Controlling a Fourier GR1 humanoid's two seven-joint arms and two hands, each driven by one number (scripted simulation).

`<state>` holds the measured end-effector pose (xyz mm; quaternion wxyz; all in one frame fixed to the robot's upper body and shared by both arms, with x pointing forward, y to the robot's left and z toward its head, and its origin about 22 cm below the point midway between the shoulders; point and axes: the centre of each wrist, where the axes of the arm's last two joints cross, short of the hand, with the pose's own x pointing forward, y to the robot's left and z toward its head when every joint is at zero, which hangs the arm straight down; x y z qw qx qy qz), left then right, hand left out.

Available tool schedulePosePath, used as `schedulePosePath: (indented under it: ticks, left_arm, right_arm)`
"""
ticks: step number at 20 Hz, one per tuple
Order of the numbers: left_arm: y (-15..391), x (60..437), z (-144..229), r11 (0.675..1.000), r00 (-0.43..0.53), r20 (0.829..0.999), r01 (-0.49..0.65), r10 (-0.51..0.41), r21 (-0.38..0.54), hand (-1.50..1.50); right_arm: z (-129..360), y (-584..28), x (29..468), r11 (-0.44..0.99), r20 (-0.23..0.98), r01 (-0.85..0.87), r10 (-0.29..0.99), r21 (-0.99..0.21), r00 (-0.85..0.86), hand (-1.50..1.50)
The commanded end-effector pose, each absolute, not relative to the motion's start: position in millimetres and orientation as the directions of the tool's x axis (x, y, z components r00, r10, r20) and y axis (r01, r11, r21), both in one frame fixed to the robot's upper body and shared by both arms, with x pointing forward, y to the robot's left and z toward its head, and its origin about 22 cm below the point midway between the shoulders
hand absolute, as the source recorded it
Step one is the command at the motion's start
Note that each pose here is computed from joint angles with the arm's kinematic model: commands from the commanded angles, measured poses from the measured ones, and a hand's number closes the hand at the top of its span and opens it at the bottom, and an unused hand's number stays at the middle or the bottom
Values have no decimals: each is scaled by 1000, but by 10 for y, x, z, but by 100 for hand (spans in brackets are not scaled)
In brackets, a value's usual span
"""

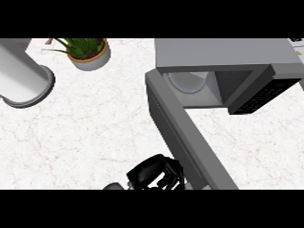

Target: Pick up the milk, place it into the microwave and close the microwave

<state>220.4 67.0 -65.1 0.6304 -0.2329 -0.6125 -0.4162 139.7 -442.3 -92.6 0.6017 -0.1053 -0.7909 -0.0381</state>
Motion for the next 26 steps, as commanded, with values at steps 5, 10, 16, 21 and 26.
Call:
schedulePosePath:
  ticks: [5,10,16,21,26]
  left_arm:
    - [288,2073,-644,572,-155,978,793,-143,209,150]
    - [139,2097,-513,613,-171,976,760,-137,219,-150]
    - [28,2347,-274,668,-196,970,704,-144,242,150]
    - [12,2555,-160,729,-197,971,644,-138,234,150]
    - [-118,2816,207,757,-305,947,594,-102,272,150]
  right_arm:
    - [-674,-4259,1805,999,923,32,-1,15,-386,-150]
    - [-623,-4213,1824,1000,919,-15,-2,-4,-394,-150]
    - [-365,-4178,2019,999,912,-53,-12,-10,-411,-150]
    - [-302,-4135,2023,994,903,-113,-47,-2,-428,-150]
    - [-103,-4069,2223,983,901,-176,-36,-45,-432,-150]
